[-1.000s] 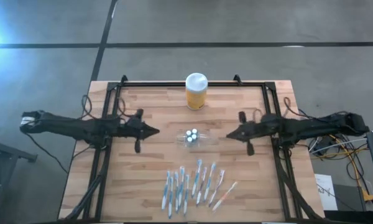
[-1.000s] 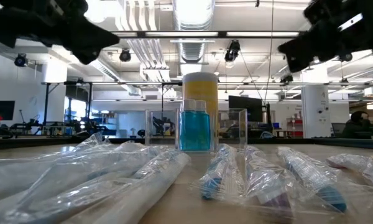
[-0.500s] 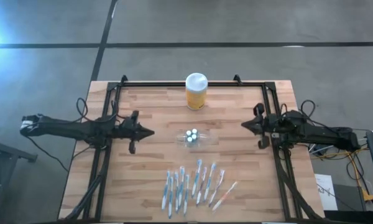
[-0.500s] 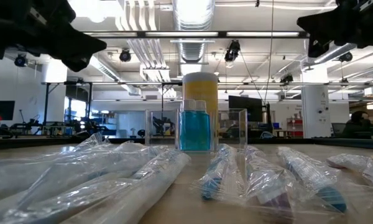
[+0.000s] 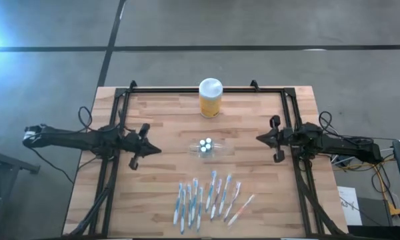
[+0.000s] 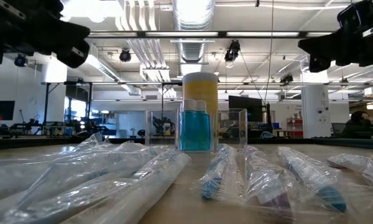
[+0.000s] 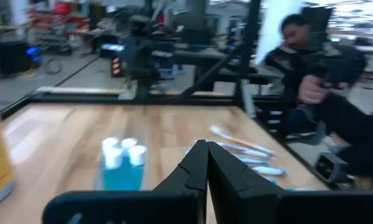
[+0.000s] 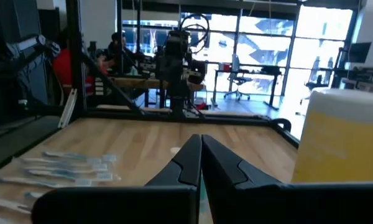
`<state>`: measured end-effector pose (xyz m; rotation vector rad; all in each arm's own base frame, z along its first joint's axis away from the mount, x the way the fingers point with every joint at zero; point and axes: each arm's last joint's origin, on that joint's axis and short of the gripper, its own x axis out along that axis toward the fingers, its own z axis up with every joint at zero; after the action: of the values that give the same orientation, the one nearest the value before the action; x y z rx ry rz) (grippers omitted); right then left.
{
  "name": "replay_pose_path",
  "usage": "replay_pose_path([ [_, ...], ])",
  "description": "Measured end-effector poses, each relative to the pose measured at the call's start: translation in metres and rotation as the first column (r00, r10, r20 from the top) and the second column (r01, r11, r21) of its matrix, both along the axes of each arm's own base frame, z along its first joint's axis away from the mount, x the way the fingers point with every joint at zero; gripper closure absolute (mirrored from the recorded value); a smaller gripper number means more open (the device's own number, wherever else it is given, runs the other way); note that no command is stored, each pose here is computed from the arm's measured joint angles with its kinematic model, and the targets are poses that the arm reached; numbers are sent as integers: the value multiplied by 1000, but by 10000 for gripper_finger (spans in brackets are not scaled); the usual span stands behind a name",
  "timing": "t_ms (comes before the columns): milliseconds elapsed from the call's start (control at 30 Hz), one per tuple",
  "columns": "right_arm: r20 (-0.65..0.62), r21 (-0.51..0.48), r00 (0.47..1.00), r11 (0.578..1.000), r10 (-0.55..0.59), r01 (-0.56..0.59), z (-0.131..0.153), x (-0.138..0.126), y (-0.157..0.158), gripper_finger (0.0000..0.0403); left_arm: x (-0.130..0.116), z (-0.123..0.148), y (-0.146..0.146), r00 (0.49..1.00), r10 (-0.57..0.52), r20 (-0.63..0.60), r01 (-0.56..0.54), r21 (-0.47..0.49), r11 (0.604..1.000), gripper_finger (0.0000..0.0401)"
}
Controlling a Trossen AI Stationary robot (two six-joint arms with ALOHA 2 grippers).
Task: Pick & Place toothbrushing station
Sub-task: Put the blue toothbrush into the transparent organizer
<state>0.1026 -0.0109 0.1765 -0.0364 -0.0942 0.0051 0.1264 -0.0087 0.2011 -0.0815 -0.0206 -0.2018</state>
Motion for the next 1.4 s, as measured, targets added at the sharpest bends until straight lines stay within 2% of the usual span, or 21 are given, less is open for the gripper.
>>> replay_pose_path([
  [267, 5, -37, 1000, 999, -3, 4, 1, 0, 0, 394, -3, 5, 0, 998, 8, 55, -10, 32, 999, 392],
  [333, 7, -42, 1000, 999, -4, 4, 1, 0, 0, 394, -3, 5, 1, 998, 46, 47, -46, -6, 999, 393],
  [400, 7, -46, 1000, 999, -4, 5, 1, 0, 0, 394, -1, 1, 5, 989, 151, -3, -151, -93, 984, 395],
  [467, 6, -48, 1000, 999, -4, 5, 1, 0, 0, 394, 2, -3, 9, 958, 268, -104, -283, -178, 942, 397],
  [500, 6, -43, 1000, 999, -4, 4, 1, 0, 0, 394, 4, -2, 9, 945, 290, -152, -317, -199, 927, 398],
  [600, 6, -12, 1000, 1000, -2, 2, 1, 0, 0, 394, 9, 1, 8, 920, 273, -280, -348, -269, 898, 398],
  [667, 21, -15, 1000, 1000, -15, 15, 2, 0, 0, 394, 14, 10, 5, 914, 251, -318, -354, -324, 878, 397],
  [767, 33, 6, 997, 997, -72, 72, 3, -1, -2, 394, 24, 15, -3, 900, 227, -373, -358, -330, 874, 397],
  [867, 26, 24, 997, 997, -71, 70, 3, 0, -2, 394, 36, 35, -19, 900, 236, -367, -362, -327, 873, 398],
  [933, 8, 32, 998, 997, -65, 65, 1, 0, -2, 394, 45, 50, -33, 878, 263, -400, -394, -292, 872, 399],
  [967, -7, 37, 998, 997, -65, 65, -1, 0, -2, 394, 49, 55, -40, 850, 298, -434, -433, -257, 864, 399],
  [1067, -28, 34, 997, 997, -69, 70, -3, 0, -2, 394, 61, 60, -63, 737, 402, -543, -570, -180, 802, 399],
  [1100, -26, 34, 997, 997, -69, 70, -3, 0, -2, 394, 66, 59, -71, 706, 403, -582, -590, -170, 789, 399],
  [1167, -26, 32, 997, 997, -69, 70, -2, 0, -2, 394, 78, 57, -91, 670, 363, -647, -588, -165, 792, 397],
  [1300, -21, 27, 997, 997, -71, 72, -2, 0, -2, 394, 101, 52, -133, 655, 303, -692, -567, -185, 803, 391],
  [1400, -6, 27, 997, 997, -74, 74, -1, 0, -2, 394, 115, 42, -158, 615, 283, -736, -575, -172, 800, 384],
])
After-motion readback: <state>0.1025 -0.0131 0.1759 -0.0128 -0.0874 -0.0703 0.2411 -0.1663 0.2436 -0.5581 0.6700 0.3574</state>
